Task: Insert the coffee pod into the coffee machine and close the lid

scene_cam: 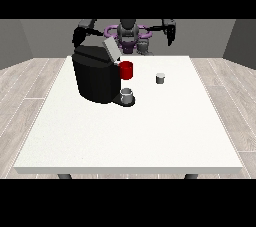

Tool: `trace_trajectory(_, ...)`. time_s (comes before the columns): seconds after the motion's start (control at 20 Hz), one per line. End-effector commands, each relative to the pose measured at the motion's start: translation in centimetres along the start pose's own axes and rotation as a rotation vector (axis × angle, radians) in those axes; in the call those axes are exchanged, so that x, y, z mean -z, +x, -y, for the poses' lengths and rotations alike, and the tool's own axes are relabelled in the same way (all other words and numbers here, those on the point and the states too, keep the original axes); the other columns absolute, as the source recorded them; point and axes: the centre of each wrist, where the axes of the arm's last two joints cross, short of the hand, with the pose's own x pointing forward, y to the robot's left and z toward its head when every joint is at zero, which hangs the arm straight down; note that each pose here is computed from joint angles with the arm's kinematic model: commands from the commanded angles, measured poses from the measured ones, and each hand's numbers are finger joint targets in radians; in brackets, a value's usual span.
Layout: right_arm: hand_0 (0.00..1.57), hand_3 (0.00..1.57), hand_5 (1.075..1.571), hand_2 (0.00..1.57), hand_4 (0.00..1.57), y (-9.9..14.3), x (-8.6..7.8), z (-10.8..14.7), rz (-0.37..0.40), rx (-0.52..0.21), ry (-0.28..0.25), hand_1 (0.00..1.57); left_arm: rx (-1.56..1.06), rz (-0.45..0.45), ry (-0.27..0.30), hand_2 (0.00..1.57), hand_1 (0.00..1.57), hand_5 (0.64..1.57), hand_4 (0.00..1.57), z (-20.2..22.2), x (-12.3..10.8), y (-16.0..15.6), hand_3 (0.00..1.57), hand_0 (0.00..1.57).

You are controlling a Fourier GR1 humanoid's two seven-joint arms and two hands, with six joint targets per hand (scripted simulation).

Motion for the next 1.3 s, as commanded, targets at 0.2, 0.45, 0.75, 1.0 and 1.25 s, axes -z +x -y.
trace_trajectory(0.2,0.0,0.0,1.571,0.0,0.17,2.0,1.1,-1.7,0.059,0.026,0.016,0.0,0.2,-0.052,0.025,0.0,0.0,1.571,0.0,-6.2,4.0,1.8,0.0,0.0)
trace_trajectory(0.45,0.0,0.0,1.571,0.0,0.19,2.2,1.6,-2.0,0.091,0.037,0.081,0.0,0.16,-0.128,0.007,0.0,0.0,1.571,0.0,-7.4,6.5,1.3,0.0,0.0)
trace_trajectory(0.75,0.0,0.0,1.571,0.0,0.26,3.0,1.8,-3.7,0.136,0.072,0.11,0.0,0.229,-0.19,0.058,0.0,0.0,1.571,0.0,-8.5,8.6,0.1,0.0,0.0)
trace_trajectory(1.0,0.0,0.0,1.571,0.0,0.36,4.9,3.8,-4.5,0.075,0.051,0.059,0.0,0.266,-0.236,0.015,0.0,0.0,1.571,0.0,-7.4,9.7,-1.1,0.0,0.0)
trace_trajectory(1.25,0.0,0.0,1.571,0.0,0.37,4.2,5.3,-4.0,0.086,0.011,0.055,0.0,0.356,-0.276,-0.004,0.0,0.0,1.571,0.0,-8.1,11.4,-0.1,0.0,0.0)
